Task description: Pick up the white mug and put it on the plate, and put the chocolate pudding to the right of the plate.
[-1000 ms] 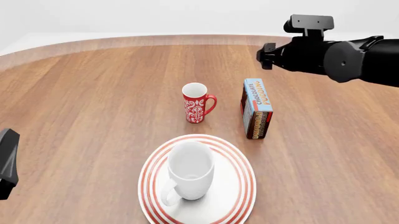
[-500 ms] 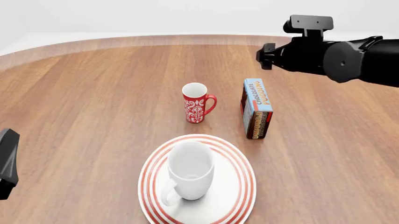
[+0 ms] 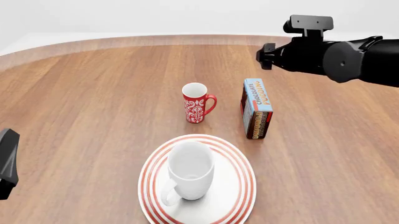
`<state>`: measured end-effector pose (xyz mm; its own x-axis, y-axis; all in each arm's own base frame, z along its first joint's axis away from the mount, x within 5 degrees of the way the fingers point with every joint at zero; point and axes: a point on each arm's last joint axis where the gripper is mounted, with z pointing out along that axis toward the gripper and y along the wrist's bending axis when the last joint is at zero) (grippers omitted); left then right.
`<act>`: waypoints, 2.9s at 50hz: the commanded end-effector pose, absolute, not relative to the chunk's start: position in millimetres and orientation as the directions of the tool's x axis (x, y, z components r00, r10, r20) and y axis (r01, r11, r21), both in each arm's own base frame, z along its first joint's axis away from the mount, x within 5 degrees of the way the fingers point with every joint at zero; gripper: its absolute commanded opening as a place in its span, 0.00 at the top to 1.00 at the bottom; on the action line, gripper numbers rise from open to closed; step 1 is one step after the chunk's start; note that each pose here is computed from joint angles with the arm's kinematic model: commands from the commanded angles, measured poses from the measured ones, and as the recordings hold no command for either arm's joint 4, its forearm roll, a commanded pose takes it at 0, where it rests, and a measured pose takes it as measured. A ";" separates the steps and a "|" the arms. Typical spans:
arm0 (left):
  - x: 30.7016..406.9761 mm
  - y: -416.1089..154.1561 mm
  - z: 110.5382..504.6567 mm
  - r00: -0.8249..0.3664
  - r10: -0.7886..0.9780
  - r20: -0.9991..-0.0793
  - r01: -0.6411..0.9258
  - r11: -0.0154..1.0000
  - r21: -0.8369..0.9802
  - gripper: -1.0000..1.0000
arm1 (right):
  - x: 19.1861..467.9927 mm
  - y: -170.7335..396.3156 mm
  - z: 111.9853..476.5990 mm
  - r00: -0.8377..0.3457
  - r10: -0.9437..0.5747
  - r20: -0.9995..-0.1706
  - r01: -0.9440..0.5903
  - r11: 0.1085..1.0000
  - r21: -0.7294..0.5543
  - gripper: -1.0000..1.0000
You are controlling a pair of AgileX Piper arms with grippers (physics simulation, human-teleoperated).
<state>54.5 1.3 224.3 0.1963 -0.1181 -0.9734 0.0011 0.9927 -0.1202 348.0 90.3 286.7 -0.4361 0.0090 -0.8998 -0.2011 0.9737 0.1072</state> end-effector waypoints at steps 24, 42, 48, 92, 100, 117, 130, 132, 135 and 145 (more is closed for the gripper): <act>54.6 1.2 224.1 0.195 -0.122 -0.973 0.002 0.992 -0.124 0.00 | 373.2 96.9 207.7 -0.581 0.053 -0.812 -0.139 0.977 0.163 0.00; 54.6 1.2 224.1 0.195 -0.122 -0.973 0.002 0.992 -0.124 0.00 | 375.2 100.0 199.8 -0.594 0.049 -0.803 -0.141 0.976 0.164 0.00; 54.6 1.2 224.1 0.195 -0.122 -0.973 0.002 0.992 -0.124 0.00 | 376.1 102.3 196.1 -0.601 0.041 -0.798 -0.147 0.976 0.161 0.00; 54.5 1.2 224.1 0.195 -0.122 -0.973 0.003 0.992 -0.124 0.00 | 378.6 107.6 174.8 -0.639 0.028 -0.769 -0.148 0.976 0.158 0.00; 54.6 1.2 224.1 0.195 -0.122 -0.973 0.002 0.992 -0.124 0.00 | 378.9 107.2 169.2 -0.649 0.027 -0.760 -0.144 0.977 0.157 0.00; 54.6 1.2 224.1 0.195 -0.122 -0.973 0.002 0.992 -0.124 0.00 | 379.5 109.9 158.1 -0.674 0.025 -0.738 -0.139 0.977 0.160 0.00; 54.6 1.2 224.1 0.195 -0.122 -0.973 0.002 0.992 -0.123 0.00 | 380.1 105.0 156.4 -0.677 0.012 -0.736 -0.139 0.980 0.144 1.00; 54.5 1.2 224.1 0.195 -0.121 -0.973 0.002 0.992 -0.123 0.00 | 379.3 104.9 158.4 -0.674 0.007 -0.739 -0.143 0.980 0.140 1.00; 54.6 1.3 224.1 0.195 -0.122 -0.973 0.002 0.992 -0.124 0.00 | 379.2 102.9 161.2 -0.668 0.006 -0.744 -0.143 0.980 0.137 1.00; 54.6 1.2 224.1 0.195 -0.122 -0.973 0.002 0.992 -0.124 0.00 | 377.9 100.7 167.7 -0.657 0.000 -0.754 -0.148 0.980 0.129 1.00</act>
<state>54.6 1.2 224.1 0.1949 -0.1218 -0.9732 0.0023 0.9923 -0.1238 381.5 105.3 176.3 -0.6417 0.0810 -0.7627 -0.1072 0.9752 0.1937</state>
